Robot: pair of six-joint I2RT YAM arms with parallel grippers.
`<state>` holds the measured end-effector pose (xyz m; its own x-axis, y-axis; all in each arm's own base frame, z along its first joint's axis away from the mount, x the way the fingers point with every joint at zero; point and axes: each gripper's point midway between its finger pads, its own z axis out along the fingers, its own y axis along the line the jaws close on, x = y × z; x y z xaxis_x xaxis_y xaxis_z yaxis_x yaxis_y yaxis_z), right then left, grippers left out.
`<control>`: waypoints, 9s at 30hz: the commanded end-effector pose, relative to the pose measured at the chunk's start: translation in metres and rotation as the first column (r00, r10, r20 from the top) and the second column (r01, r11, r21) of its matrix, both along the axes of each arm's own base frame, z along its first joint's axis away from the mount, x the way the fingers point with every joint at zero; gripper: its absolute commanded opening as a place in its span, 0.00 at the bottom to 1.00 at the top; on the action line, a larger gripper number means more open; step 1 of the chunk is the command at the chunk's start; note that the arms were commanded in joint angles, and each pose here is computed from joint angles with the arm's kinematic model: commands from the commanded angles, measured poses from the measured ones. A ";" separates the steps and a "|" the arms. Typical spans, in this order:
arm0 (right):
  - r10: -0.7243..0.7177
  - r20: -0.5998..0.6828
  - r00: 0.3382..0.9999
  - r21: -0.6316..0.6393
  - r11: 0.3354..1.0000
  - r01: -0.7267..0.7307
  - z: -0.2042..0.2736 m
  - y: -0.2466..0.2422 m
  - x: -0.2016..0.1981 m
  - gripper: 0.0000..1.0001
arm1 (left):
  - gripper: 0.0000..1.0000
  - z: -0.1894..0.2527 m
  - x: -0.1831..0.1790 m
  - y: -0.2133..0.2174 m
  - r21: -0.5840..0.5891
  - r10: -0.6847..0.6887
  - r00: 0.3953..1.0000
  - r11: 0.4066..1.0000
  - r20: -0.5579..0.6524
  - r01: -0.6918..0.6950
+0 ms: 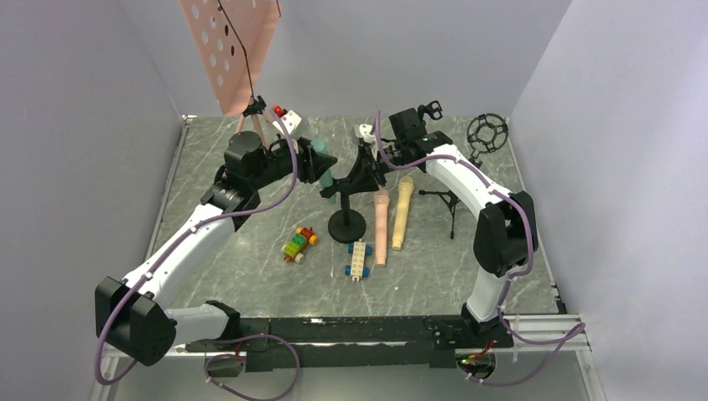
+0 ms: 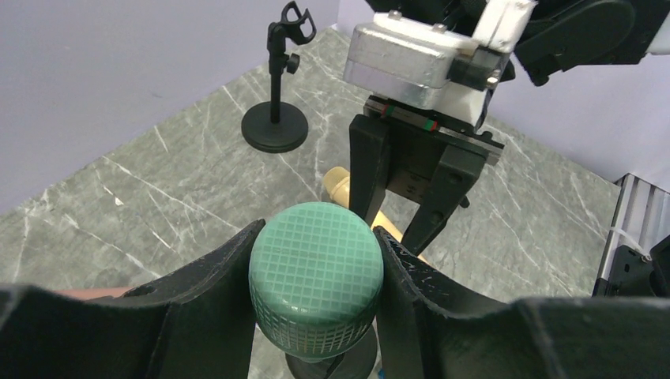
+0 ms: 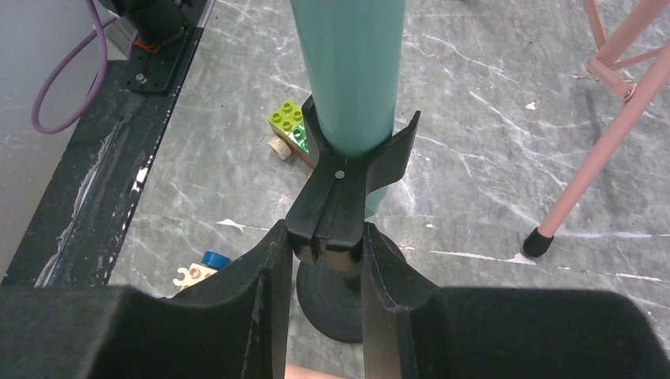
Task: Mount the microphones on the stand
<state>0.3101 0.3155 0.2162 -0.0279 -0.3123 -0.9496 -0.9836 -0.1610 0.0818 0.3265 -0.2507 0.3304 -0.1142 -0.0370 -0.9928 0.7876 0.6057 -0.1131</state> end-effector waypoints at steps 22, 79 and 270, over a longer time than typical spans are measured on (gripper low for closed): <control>0.037 0.012 0.999 0.025 0.999 -0.037 0.003 0.003 -0.003 0.00 | 0.01 -0.008 0.008 0.004 -0.100 0.034 0.999 0.994 -0.019 -0.036; 0.029 -0.007 1.000 0.028 0.999 -0.029 -0.002 0.003 -0.004 0.71 | 0.99 -0.011 0.002 0.011 -0.179 0.029 0.997 0.983 -0.077 -0.043; -0.683 0.150 0.715 -0.021 0.721 0.693 0.056 -0.248 -0.067 0.93 | 0.99 -0.056 -0.059 0.113 0.170 0.294 0.952 0.945 -0.080 -0.278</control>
